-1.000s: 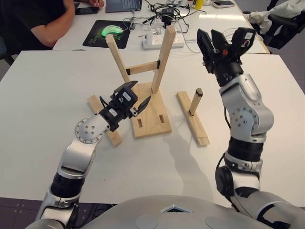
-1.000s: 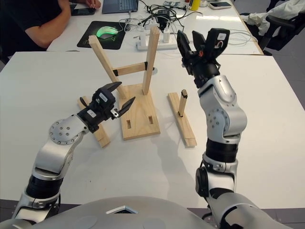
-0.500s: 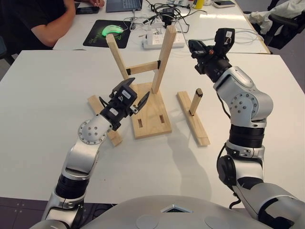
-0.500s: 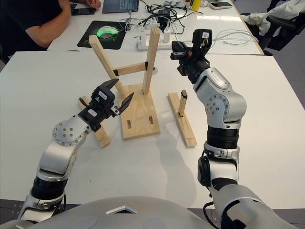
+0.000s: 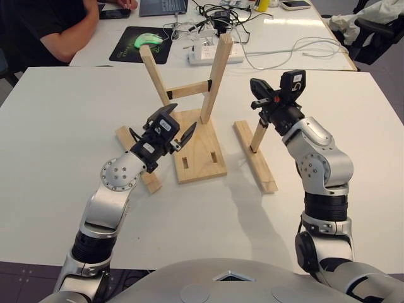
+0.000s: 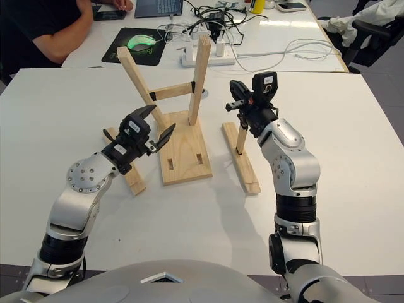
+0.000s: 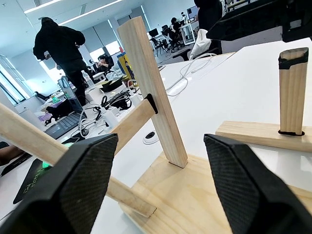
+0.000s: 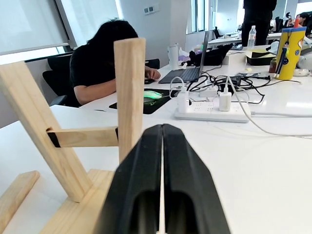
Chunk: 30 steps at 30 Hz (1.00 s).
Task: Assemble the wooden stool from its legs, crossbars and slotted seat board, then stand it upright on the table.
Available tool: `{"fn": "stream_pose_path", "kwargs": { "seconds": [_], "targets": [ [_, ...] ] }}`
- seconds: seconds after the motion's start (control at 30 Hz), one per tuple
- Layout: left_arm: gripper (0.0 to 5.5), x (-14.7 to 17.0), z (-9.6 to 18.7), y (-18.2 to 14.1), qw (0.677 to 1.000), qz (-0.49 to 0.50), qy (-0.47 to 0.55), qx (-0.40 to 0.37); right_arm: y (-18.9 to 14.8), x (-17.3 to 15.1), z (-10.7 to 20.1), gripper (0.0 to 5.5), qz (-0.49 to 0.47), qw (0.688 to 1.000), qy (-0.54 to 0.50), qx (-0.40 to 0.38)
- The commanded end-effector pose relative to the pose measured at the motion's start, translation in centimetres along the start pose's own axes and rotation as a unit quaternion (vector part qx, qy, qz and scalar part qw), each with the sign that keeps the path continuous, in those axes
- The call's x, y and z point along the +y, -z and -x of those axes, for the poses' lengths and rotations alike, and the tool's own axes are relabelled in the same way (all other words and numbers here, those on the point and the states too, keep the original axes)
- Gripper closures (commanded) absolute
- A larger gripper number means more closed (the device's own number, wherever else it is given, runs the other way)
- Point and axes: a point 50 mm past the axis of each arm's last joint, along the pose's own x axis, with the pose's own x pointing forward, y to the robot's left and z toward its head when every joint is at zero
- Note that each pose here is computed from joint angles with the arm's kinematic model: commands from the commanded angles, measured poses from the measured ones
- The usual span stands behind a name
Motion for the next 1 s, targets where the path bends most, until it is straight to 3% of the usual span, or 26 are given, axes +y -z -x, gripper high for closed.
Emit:
{"fn": "stream_pose_path", "kwargs": {
  "seconds": [0.03, 0.27, 0.43, 0.5, 0.73, 1.0],
  "targets": [
    [2.22, 0.2, -0.2, 0.0, 1.000, -0.003, 0.008, 0.001, -2.4, 0.9, -0.5, 5.45, 0.030, 0.998, -0.012, -0.045],
    [2.22, 0.2, 0.0, 0.0, 1.000, -0.002, 0.008, 0.002, -4.6, 2.0, -0.2, 5.45, 0.095, 0.990, -0.026, -0.098],
    [2.22, 0.3, 0.1, 0.0, 1.000, -0.003, 0.011, 0.004, 3.0, -0.2, 1.4, 5.45, 0.096, 0.992, 0.008, 0.077],
    [2.22, 0.4, 0.2, 0.0, 1.000, -0.004, 0.015, 0.005, 4.4, -0.6, 1.9, 5.45, 0.086, 0.990, 0.014, 0.114],
    [2.22, 0.6, 0.0, -0.1, 1.000, -0.005, 0.018, 0.004, -0.2, 0.6, 0.2, 5.45, 0.050, 0.999, -0.003, -0.015],
    [2.22, 0.7, 0.0, -0.1, 1.000, -0.006, 0.013, 0.002, -7.6, 1.3, -0.6, 5.45, 0.067, 0.983, -0.004, -0.169]
  ]
}}
